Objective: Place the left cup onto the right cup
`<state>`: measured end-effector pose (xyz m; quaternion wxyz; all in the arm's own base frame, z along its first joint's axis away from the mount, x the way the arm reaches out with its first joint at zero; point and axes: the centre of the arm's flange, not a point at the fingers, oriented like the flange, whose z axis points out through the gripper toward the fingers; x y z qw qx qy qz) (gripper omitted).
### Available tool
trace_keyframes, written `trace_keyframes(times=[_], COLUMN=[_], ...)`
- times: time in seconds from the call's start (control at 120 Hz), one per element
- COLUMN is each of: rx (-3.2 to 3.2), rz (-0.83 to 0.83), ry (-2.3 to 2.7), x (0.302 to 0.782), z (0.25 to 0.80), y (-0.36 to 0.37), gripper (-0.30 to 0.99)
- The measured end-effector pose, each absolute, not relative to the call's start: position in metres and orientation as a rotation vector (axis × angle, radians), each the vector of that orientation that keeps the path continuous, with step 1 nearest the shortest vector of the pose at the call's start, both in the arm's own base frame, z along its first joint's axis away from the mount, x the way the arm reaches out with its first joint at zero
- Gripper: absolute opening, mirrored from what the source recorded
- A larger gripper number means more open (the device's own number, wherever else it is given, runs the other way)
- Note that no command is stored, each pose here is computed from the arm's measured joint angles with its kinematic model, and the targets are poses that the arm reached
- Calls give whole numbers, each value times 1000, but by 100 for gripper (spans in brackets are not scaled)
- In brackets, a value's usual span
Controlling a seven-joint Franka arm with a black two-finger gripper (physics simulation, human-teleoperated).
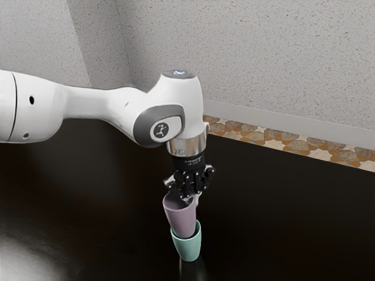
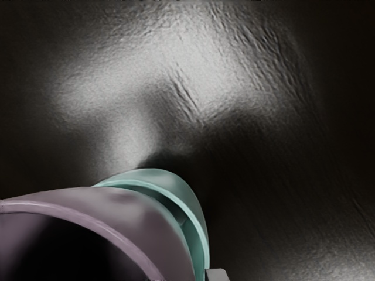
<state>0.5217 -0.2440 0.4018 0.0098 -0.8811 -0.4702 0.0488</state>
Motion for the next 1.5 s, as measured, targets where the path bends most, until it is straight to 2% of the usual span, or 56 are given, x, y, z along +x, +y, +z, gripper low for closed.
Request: trace_keyframes(times=[0.092, 0.183, 0.417, 0.8, 1.183, 1.5], rx=[-2760, -2767, -2782, -2794, -2826, -2853], rz=[148, 145, 137, 129, 8, -66], ry=[-1453, -1440, -1417, -1389, -1317, -1146], x=[522, 521, 521, 520, 523, 542], z=[402, 402, 405, 408, 444, 466], y=[-244, -244, -243, -241, -236, -202], gripper=[31, 44, 61, 68, 69, 69])
